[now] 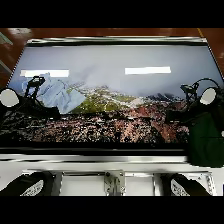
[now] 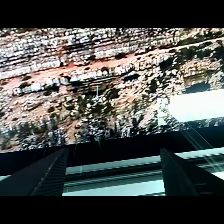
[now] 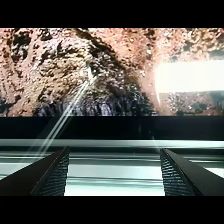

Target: Fold the shirts.

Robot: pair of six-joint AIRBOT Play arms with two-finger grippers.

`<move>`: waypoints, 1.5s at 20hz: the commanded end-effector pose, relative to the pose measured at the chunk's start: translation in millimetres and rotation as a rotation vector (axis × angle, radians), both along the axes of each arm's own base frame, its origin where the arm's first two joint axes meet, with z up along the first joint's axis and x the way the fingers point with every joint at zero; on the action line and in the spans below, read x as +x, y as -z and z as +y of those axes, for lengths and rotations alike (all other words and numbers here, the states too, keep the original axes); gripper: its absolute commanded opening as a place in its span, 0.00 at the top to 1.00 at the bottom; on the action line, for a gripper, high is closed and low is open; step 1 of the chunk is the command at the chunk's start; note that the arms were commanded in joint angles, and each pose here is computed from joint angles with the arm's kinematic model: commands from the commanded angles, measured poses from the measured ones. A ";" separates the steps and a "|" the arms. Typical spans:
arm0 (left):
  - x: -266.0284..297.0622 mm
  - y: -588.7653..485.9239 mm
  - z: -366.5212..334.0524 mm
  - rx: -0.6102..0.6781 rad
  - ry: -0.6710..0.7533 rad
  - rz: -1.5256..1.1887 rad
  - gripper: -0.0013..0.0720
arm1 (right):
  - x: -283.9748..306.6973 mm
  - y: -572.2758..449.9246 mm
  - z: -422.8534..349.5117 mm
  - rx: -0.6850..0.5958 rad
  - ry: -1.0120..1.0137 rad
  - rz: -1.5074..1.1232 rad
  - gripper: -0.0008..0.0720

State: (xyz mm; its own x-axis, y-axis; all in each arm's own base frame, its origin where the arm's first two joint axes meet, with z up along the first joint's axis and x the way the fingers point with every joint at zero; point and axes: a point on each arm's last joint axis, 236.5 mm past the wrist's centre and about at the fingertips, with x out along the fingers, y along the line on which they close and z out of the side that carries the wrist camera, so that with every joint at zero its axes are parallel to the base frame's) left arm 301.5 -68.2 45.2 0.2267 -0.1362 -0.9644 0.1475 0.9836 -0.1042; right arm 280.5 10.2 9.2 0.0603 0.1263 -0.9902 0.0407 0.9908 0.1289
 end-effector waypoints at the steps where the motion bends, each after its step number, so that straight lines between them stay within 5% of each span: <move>1: 0.1 0.2 0.2 0.000 0.000 0.000 0.07 | -0.1 -0.1 0.3 0.000 -0.001 0.000 0.06; 18: 3.8 -0.1 -0.2 -0.002 -0.003 -0.015 0.07 | 0.5 -0.5 2.8 0.011 0.001 -0.003 0.06; 26: 53.5 -16.7 -29.7 -0.147 -0.041 -0.209 0.07 | 8.3 -1.3 4.3 0.018 0.007 -0.035 0.06; 30: 128.1 -15.5 17.4 -0.067 -0.214 -0.357 0.07 | 25.3 -3.5 3.4 0.016 0.017 -0.107 0.06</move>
